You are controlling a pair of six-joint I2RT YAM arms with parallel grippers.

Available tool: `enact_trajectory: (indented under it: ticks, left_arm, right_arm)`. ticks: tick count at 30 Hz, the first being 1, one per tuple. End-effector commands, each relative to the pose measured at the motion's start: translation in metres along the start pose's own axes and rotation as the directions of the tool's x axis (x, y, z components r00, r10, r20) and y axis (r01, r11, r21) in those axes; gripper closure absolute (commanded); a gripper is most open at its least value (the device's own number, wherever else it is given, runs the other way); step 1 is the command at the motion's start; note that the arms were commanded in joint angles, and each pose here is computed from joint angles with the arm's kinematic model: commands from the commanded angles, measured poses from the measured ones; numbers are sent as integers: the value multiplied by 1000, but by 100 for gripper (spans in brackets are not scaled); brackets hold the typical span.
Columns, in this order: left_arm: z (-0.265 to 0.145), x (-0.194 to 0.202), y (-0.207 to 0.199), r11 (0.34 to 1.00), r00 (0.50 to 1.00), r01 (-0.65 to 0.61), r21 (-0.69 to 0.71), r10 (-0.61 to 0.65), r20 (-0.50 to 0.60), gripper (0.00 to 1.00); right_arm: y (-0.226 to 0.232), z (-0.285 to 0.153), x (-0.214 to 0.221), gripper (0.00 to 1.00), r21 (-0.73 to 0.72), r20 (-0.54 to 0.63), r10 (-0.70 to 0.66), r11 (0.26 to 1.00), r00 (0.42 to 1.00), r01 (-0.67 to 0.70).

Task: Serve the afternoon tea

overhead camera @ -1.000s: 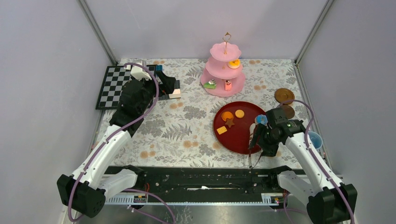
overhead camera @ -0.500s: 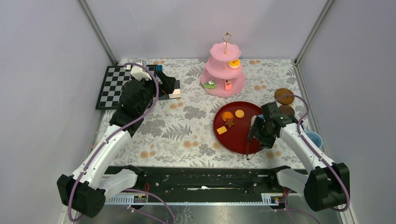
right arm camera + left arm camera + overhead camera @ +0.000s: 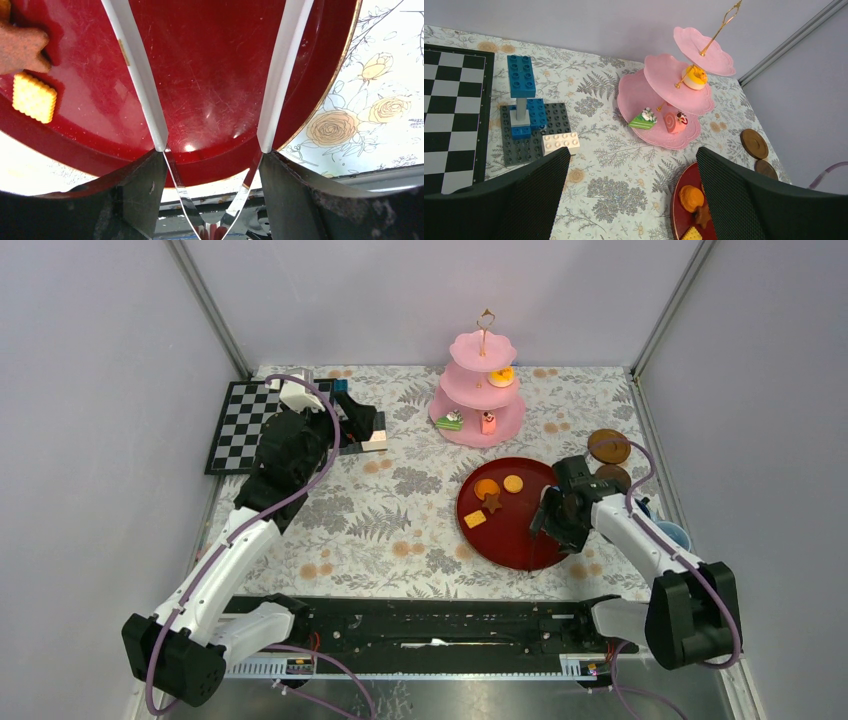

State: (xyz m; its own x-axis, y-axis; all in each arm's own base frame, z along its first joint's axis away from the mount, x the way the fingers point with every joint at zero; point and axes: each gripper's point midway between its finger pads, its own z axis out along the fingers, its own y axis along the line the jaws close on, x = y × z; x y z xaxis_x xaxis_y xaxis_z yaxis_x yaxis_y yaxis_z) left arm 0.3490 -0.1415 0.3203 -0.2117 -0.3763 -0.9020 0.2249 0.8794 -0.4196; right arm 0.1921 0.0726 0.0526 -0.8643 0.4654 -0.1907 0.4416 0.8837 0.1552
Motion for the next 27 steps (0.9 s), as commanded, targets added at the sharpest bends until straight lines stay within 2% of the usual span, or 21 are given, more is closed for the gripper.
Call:
enact_trajectory:
  ticks: [1,18,27]
  left_arm:
    - [-4,-27,-12,1000,998,0,30,-2,68,1]
    - [-4,-28,-8,1000,997,-9,9,8,74,1]
    - [-5,-31,-8,1000,997,-8,7,8,82,1]
  right_arm:
    - [0,6,-15,28,28,42,-11,1000,999,10]
    - [5,25,-33,31,100,-24,-92,991,995,94]
    - [-3,34,-41,29,170,-45,-141,974,989,146]
